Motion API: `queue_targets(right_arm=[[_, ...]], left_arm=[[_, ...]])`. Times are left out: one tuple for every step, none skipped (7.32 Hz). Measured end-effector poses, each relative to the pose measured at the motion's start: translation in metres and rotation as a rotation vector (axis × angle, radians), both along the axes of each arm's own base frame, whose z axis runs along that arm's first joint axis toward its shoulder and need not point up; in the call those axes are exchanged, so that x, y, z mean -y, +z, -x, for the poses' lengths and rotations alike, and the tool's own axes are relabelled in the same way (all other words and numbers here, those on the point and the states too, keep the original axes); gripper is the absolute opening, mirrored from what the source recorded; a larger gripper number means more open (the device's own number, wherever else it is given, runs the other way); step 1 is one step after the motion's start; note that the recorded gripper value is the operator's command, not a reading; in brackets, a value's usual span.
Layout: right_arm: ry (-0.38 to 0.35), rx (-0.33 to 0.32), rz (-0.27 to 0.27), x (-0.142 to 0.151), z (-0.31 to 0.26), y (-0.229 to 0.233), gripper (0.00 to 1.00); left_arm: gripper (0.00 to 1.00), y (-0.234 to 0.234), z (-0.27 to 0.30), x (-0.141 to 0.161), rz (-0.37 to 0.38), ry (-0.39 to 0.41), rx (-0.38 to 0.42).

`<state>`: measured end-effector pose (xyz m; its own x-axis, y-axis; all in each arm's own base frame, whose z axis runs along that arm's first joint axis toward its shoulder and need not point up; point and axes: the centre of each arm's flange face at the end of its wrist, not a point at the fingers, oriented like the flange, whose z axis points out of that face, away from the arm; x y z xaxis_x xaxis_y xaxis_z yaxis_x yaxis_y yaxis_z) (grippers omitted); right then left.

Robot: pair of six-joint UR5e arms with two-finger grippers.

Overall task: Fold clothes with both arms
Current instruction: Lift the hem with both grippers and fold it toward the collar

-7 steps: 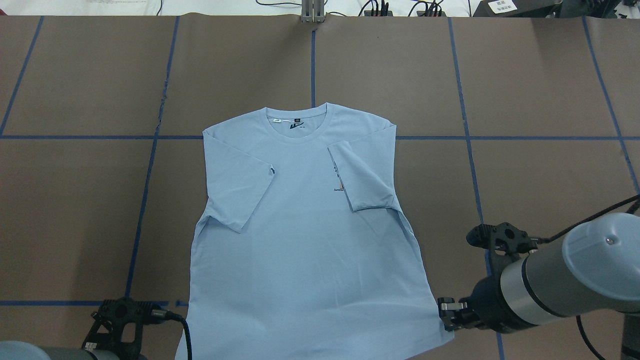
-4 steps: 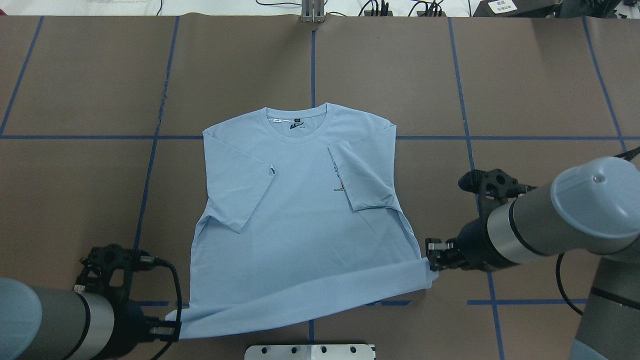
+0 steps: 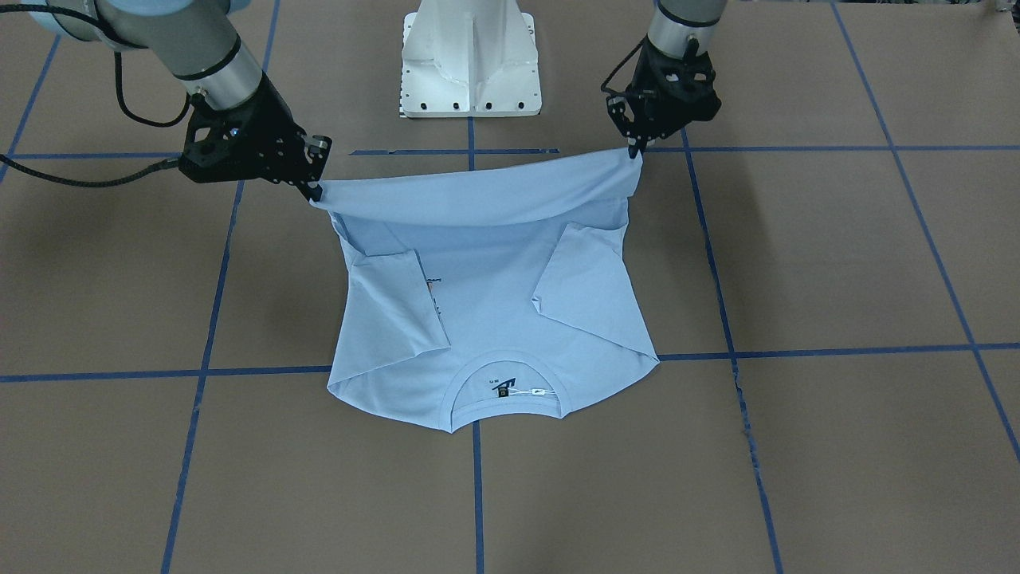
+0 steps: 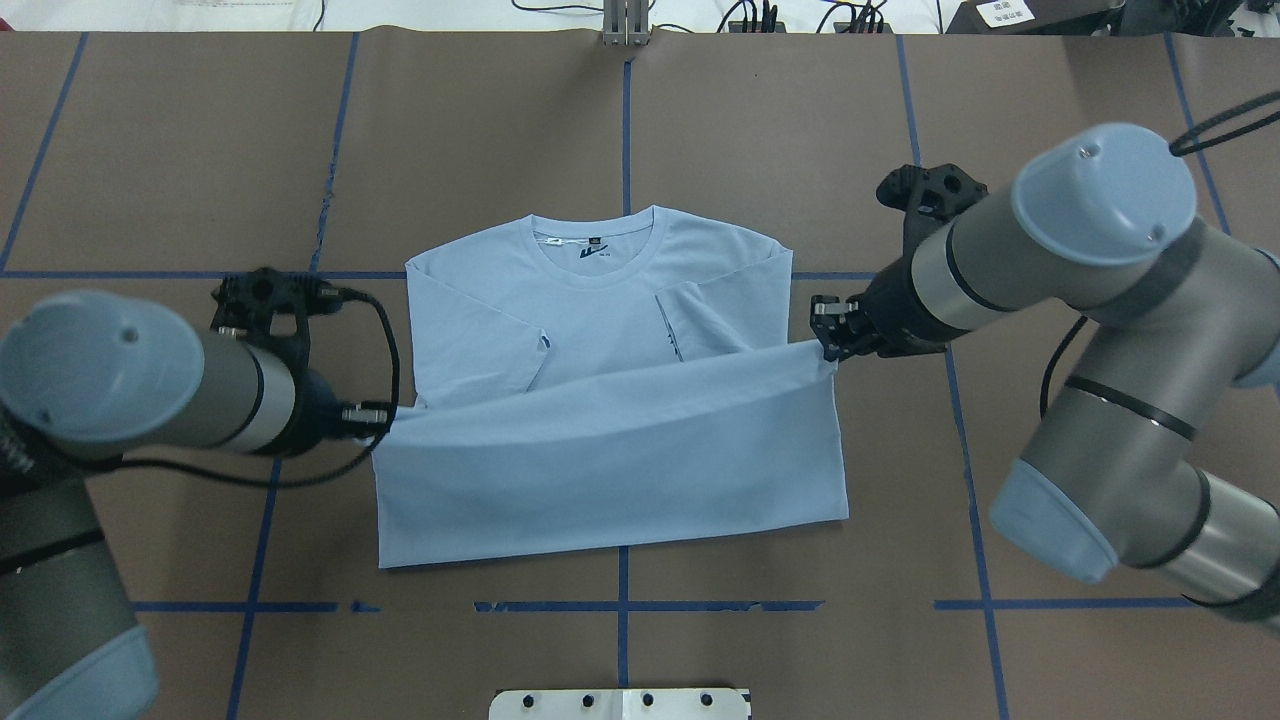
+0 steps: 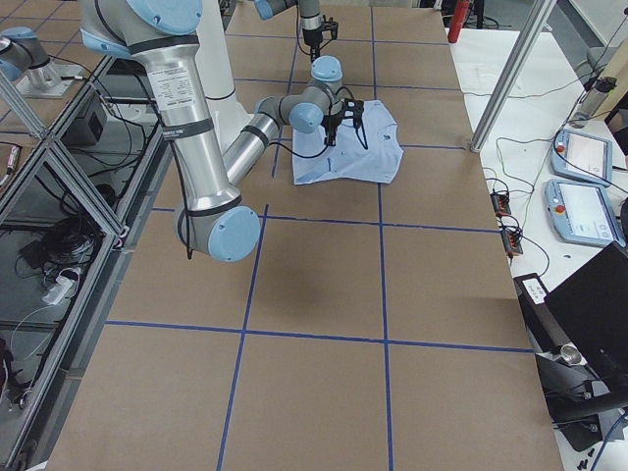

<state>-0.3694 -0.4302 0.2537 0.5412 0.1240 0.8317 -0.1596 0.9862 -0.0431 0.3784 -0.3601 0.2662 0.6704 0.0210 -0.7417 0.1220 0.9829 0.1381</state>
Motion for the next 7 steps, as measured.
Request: queue_targets(right_arm=[[0.026,-0.008,0.006,0.023,0.003,-0.002,0.00],[0.047,-0.016,0.010,0.042,0.003,-0.003,0.00],[0.065,-0.027,0.012,0.064,0.007,-0.004,0.00],[0.079,-0.037,0.017,0.087,0.014,-0.004,0.00],[0.090,-0.039,0.018,0.108,0.023,0.000,0.00],[0.099,-0.038,0.015,0.129,0.034,0.011,0.00],[0.106,-0.036,0.012,0.149,0.047,0.022,0.00]], left_arm=[[0.00,0.005,0.009,0.036,-0.016,-0.015,0.023],[0.00,0.012,0.016,0.060,-0.023,-0.018,0.043],[0.00,0.019,0.013,0.079,-0.021,-0.020,0.062],[0.00,0.022,0.004,0.096,-0.017,-0.024,0.076],[0.00,0.027,-0.006,0.112,-0.014,-0.031,0.085],[0.00,0.038,-0.012,0.127,-0.015,-0.042,0.085],[0.00,0.049,-0.019,0.143,-0.018,-0.053,0.081]])
